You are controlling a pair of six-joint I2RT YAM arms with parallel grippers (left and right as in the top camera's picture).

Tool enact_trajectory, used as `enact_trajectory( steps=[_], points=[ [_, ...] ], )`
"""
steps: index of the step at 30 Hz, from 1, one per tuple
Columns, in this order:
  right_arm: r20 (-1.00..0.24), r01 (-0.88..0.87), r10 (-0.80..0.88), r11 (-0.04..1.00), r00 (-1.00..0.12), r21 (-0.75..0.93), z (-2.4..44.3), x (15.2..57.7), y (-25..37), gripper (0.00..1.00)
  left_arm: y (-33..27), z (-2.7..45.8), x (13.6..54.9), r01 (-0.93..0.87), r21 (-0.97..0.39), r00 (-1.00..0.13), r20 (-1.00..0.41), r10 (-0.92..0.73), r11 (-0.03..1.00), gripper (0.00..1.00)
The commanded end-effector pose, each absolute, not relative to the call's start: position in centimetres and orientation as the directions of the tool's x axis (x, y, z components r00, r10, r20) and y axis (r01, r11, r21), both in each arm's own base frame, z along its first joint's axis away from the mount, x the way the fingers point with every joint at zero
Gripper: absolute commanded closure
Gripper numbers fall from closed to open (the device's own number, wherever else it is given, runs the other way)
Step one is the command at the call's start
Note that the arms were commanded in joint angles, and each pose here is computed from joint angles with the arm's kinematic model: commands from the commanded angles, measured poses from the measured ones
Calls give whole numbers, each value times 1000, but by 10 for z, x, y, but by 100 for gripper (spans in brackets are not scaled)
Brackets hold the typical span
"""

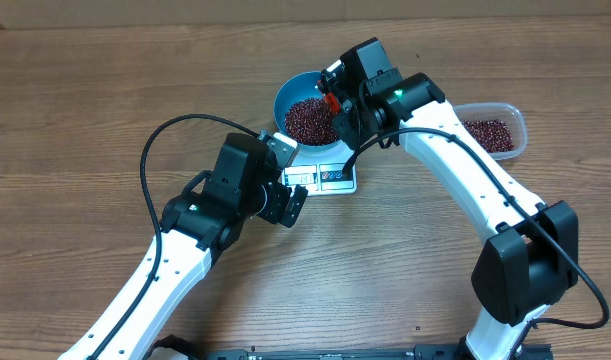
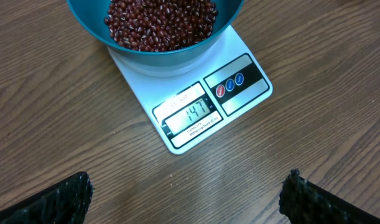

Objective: Scoop item into bowl and weigh 150g on scale
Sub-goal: 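Keep tilting the scoop over the bowl, adding beans a few at a time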

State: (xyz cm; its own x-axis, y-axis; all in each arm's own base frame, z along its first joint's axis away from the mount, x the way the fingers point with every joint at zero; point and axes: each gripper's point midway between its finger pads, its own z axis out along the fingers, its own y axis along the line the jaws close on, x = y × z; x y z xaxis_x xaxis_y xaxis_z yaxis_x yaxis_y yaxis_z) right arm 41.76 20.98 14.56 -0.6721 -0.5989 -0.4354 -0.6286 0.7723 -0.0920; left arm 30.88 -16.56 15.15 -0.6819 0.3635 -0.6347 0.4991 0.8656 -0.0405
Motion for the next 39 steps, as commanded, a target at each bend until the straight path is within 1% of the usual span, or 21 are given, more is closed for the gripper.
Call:
enact_trajectory(
  steps=[1,9,16,39],
  points=[
    [-488,-627,-595,770,-639,-118,168,425,211,96,-163,148,310,495,-34,-686,-629,367,868,0],
    [-483,-625,-590,773,-647,-108,167,423,212,96,-163,148,310,495,-34,-686,-629,367,868,1],
    [-482,-644,-587,763,-651,-59,166,416,218,96,-163,149,310,495,-34,-686,-629,366,868,0],
    [-475,-645,-589,762,-654,-58,165,414,217,96,-163,148,310,495,-34,-686,-629,367,868,1]
  ],
)
